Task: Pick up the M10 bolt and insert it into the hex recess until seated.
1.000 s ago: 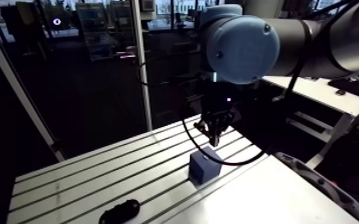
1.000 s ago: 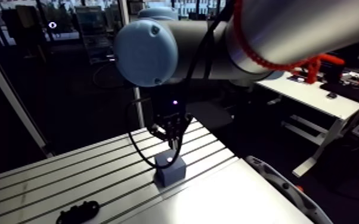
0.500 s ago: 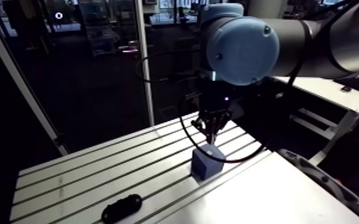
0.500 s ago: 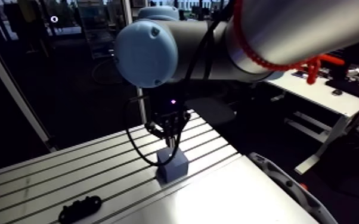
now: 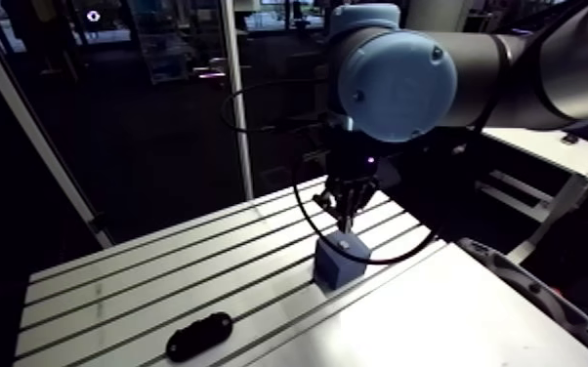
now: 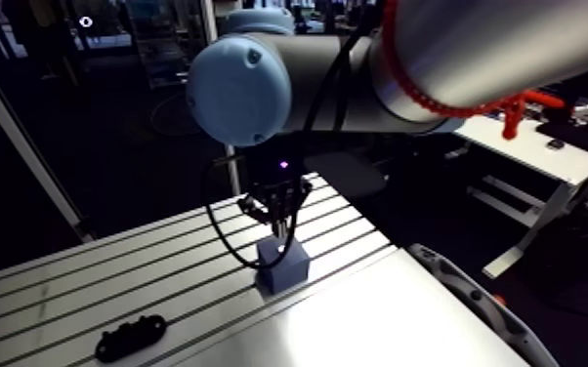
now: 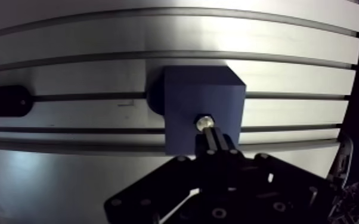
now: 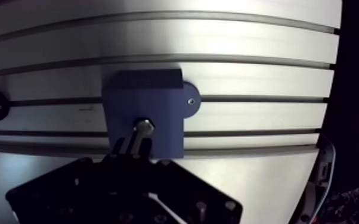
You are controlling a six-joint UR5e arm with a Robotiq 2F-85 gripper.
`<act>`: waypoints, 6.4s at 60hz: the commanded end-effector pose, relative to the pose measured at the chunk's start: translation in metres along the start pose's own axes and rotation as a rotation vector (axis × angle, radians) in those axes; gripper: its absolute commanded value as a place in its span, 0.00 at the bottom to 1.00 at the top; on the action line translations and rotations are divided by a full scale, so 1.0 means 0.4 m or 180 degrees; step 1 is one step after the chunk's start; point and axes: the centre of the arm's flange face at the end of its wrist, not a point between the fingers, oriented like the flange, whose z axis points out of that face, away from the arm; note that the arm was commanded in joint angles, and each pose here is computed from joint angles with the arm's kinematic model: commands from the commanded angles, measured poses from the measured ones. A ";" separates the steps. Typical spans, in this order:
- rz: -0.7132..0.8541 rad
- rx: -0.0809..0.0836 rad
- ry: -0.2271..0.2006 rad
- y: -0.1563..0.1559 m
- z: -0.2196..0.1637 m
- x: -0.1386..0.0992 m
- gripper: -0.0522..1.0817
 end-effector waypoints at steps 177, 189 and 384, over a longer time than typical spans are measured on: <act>-0.0083 0.0025 -0.0110 0.003 0.060 0.008 1.00; -0.0100 0.0008 -0.0049 -0.004 -0.002 0.009 1.00; 0.0110 -0.0106 0.0450 -0.508 -0.611 0.075 0.05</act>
